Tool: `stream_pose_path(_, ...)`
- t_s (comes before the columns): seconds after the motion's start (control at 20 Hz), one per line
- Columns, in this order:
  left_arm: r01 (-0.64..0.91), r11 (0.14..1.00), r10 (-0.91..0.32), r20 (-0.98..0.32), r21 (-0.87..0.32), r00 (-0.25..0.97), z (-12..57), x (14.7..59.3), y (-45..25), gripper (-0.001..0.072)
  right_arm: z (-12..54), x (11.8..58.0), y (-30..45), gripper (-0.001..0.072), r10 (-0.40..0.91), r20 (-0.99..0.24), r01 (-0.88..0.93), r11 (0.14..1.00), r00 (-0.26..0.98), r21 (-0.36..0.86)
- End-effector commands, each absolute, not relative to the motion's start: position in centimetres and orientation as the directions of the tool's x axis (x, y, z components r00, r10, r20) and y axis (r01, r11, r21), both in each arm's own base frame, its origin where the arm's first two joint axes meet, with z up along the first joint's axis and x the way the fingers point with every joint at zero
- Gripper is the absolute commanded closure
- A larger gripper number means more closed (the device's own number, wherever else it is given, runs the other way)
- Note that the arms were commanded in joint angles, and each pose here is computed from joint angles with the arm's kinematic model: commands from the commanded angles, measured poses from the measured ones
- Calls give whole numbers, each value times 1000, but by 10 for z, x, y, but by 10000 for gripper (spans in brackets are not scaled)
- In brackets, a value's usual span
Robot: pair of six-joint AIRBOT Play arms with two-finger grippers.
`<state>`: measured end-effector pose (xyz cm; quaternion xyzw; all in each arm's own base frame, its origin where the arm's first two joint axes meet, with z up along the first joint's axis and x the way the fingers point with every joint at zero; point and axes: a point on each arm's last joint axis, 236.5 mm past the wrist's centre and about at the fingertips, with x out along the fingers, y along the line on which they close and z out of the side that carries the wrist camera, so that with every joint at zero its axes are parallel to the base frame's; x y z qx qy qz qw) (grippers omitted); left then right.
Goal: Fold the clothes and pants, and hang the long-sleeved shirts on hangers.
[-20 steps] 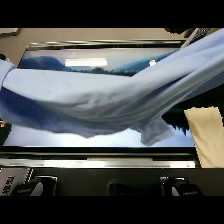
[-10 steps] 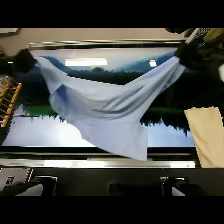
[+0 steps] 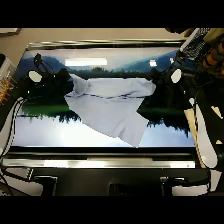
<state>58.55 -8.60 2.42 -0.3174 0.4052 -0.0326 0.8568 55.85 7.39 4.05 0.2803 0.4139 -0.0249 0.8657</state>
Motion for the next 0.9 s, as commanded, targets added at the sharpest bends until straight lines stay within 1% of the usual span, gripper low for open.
stream_pose_path(0.0,-235,788,-358,-735,-569,576,28,559,-77,110,28,558,77,673,203,-746,293,830,635,475)
stream_pose_path(0.15,-285,796,-342,-786,-534,515,66,515,-48,103,34,549,78,673,205,-760,294,836,616,464)
stream_pose_path(0.2,-313,800,-333,-813,-512,477,72,495,-43,103,36,545,77,673,204,-766,293,840,609,457)
stream_pose_path(0.3,-359,821,-311,-875,-444,372,70,446,-42,103,40,539,77,673,203,-775,293,845,598,448)
stream_pose_path(0.35,-375,816,-320,-884,-439,340,65,423,-50,103,41,537,77,673,205,-780,293,847,592,445)
stream_pose_path(0.45,-407,779,-372,-874,-476,312,49,384,-80,103,39,529,78,673,209,-799,298,851,564,433)
stream_pose_path(0.55,-420,704,-494,-820,-572,289,31,349,-131,103,34,519,79,673,212,-826,309,855,522,416)
stream_pose_path(0.65,-434,641,-585,-769,-633,258,10,318,-178,103,29,508,80,673,216,-850,313,863,480,396)
stream_pose_path(0.75,-462,604,-620,-747,-649,239,-14,297,-214,103,27,501,80,673,217,-865,319,867,453,384)
stream_pose_path(0.85,-487,583,-612,-746,-650,263,-34,290,-238,103,26,496,80,673,219,-872,321,868,437,379)
